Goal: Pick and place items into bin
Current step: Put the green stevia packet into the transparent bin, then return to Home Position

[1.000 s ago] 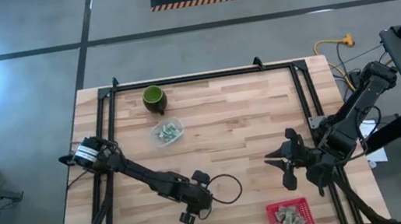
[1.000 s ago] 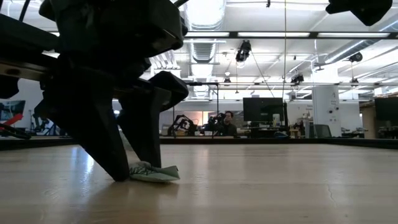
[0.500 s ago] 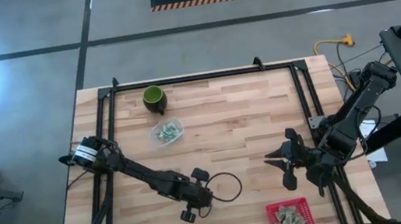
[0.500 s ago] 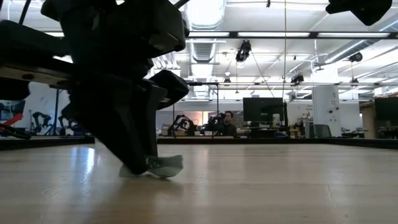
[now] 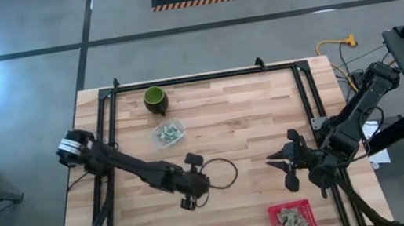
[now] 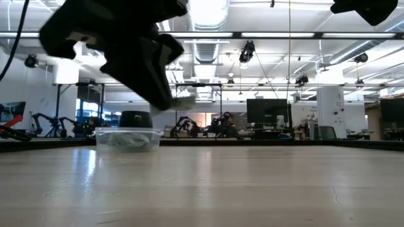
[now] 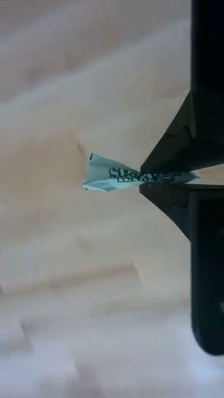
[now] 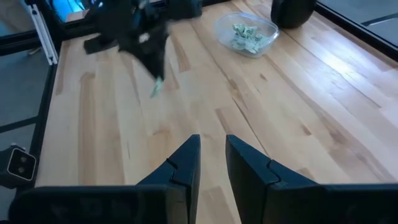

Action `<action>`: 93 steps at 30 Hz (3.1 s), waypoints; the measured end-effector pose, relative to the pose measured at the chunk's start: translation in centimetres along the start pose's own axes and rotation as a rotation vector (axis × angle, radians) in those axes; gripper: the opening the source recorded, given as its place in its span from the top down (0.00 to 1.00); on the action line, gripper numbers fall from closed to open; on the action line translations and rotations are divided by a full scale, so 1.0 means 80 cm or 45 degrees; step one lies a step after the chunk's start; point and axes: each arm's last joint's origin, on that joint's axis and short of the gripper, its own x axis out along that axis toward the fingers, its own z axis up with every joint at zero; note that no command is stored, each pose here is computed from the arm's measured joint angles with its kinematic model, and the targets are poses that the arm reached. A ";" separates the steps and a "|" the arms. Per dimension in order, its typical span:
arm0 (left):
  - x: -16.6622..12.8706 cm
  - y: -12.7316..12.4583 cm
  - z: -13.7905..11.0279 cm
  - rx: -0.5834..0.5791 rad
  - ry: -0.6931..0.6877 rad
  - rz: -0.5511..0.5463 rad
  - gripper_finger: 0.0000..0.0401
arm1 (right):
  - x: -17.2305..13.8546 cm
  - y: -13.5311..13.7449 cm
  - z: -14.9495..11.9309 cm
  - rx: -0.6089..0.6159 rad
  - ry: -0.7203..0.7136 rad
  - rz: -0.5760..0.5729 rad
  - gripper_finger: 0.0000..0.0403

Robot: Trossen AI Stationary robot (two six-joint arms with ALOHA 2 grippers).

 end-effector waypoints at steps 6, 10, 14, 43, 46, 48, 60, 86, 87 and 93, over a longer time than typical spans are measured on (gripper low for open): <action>-0.038 0.043 -0.014 -0.028 0.140 0.268 0.97 | 0.000 0.001 0.001 0.010 -0.007 0.007 0.83; -0.064 0.076 -0.033 -0.117 0.262 0.418 0.97 | 0.000 0.002 0.002 0.019 -0.012 0.014 0.83; -0.079 0.109 -0.052 -0.209 0.392 0.477 0.97 | 0.000 0.002 0.002 0.027 -0.016 0.016 0.83; -0.054 0.186 -0.116 -0.558 0.515 0.458 0.76 | 0.000 0.004 0.003 0.065 -0.027 0.029 0.83; -0.056 0.189 -0.109 -0.542 0.476 0.460 0.74 | 0.000 0.007 0.006 0.104 -0.046 0.055 0.83; -0.063 0.191 -0.099 -0.548 0.450 0.452 0.73 | 0.000 0.010 0.009 0.126 -0.064 0.079 0.83; -0.167 0.211 -0.007 -0.553 -0.280 0.383 0.73 | -0.028 0.020 0.061 -0.180 -0.250 0.051 0.83; -0.194 0.146 -0.131 -0.541 -1.486 0.126 0.73 | -0.058 -0.106 0.044 -0.142 -0.445 0.589 0.83; -0.195 0.145 -0.132 -0.528 -1.509 0.115 0.73 | -0.055 -0.111 0.042 -0.144 -0.458 0.614 0.83; -0.197 0.140 -0.133 -0.469 -1.523 0.057 0.73 | -0.035 -0.138 0.022 -0.128 -0.461 0.579 0.83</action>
